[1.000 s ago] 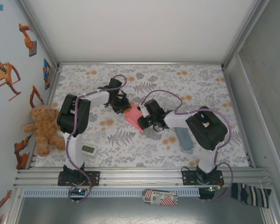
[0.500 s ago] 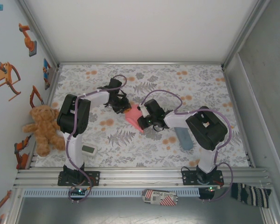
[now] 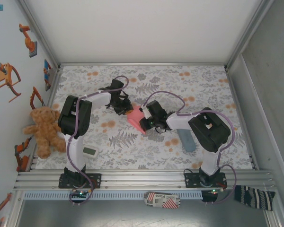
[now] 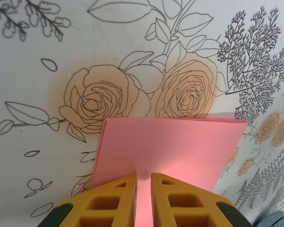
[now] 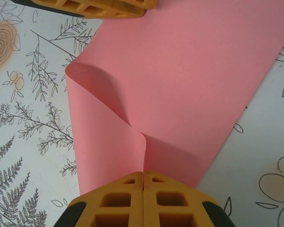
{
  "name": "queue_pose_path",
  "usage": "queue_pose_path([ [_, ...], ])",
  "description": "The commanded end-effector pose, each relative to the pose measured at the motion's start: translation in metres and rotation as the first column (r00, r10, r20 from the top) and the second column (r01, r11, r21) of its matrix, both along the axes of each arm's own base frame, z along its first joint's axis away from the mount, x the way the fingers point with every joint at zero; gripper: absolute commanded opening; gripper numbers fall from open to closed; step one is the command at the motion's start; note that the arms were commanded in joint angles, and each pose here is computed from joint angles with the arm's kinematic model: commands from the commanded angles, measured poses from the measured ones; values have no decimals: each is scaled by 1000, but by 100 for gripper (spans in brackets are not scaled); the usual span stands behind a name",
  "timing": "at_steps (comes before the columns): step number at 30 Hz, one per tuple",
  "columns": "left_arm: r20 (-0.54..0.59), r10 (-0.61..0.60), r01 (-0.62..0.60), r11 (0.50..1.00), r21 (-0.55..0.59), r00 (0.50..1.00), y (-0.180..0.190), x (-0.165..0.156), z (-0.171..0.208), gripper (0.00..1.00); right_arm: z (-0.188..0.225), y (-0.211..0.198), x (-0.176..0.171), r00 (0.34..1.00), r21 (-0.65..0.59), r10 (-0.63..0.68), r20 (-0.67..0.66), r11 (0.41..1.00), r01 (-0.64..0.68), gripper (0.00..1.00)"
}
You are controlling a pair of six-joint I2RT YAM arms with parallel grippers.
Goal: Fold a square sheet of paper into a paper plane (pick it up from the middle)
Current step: Third fold the triangle at the center of the table.
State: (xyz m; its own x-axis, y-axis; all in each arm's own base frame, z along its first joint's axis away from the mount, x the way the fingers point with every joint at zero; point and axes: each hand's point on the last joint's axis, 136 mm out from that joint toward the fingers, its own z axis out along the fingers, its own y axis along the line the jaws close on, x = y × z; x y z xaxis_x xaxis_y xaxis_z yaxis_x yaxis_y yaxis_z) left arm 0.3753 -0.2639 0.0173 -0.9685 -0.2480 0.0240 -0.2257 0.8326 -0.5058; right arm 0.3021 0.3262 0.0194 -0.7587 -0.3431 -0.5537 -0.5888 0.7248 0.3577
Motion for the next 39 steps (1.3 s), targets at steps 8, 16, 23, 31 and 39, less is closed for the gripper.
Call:
queue_pose_path([
  [8,154,94,-75,989,-124,984,-4,11,77,37,-15,-5,0,999,-27,-26,-46,999,25,0],
  [16,119,157,-139,979,-152,980,-12,-33,71,37,-15,-1,0,997,-6,-22,-70,1000,22,0],
  [23,57,174,-164,976,-146,983,-19,-57,46,32,-14,-2,0,997,-4,-26,-73,1000,26,0],
  [31,7,153,-149,973,-175,988,-33,-65,31,21,-13,-3,2,997,-1,-33,-72,999,33,0],
  [39,-17,153,-154,982,-108,988,-18,-79,16,20,-13,-4,3,997,-4,-36,-72,999,36,0],
])
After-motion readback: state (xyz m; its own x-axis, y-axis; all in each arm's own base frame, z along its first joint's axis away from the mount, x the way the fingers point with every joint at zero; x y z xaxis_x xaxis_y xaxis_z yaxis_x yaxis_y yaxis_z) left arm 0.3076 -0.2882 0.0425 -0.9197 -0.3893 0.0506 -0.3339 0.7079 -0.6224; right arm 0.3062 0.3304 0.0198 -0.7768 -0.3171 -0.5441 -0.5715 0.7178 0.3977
